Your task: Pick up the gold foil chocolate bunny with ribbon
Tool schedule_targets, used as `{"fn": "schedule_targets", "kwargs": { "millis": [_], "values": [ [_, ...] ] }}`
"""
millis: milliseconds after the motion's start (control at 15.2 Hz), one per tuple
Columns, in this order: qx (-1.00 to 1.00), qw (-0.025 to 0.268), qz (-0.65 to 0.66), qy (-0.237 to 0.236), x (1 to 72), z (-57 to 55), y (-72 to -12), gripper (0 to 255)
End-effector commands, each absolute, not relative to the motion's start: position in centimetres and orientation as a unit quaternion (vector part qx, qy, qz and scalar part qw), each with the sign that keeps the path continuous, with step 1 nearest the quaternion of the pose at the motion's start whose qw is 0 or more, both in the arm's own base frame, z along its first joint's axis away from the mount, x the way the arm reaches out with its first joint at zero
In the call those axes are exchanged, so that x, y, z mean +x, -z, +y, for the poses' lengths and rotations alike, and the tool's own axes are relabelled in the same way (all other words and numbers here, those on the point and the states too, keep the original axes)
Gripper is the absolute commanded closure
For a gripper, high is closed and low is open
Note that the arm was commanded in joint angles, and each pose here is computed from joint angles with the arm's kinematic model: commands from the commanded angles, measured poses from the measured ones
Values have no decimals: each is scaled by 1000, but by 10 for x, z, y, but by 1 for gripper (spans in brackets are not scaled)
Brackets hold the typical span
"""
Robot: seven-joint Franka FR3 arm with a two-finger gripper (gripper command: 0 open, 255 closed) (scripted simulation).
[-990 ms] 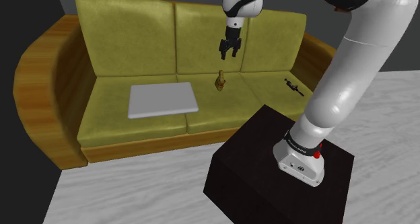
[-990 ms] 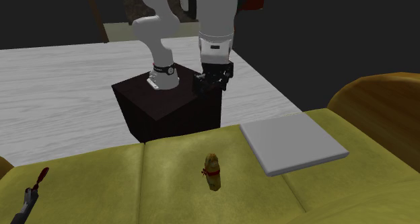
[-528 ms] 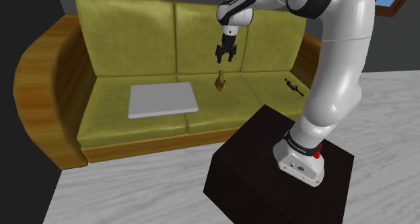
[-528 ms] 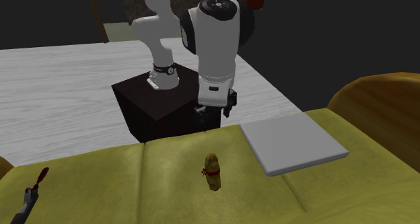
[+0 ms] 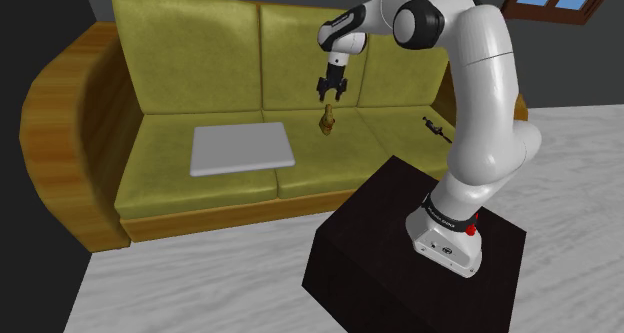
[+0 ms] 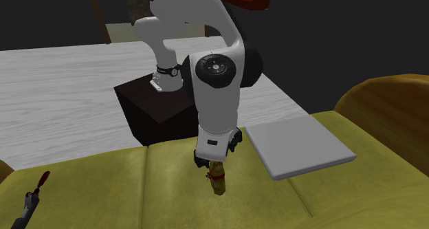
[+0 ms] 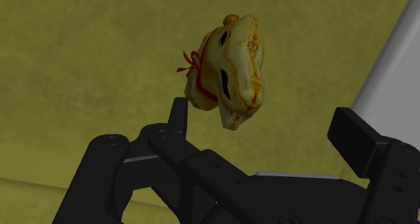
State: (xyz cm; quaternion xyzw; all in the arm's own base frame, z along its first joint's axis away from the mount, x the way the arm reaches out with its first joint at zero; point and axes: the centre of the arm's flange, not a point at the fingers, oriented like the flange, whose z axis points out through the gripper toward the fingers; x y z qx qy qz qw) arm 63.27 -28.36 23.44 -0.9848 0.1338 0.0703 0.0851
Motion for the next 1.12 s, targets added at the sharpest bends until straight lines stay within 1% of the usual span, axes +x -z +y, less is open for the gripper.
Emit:
{"fn": "schedule_targets", "kwargs": {
  "millis": [0, 462, 528, 1056],
  "values": [
    [-984, 87, 136, -70, 635, -287, -222, 0],
    [-984, 87, 136, -70, 635, -287, -193, 0],
    [-984, 87, 136, -70, 635, -287, -192, 255],
    [-984, 87, 136, -70, 635, -288, -193, 255]
  ]
}}
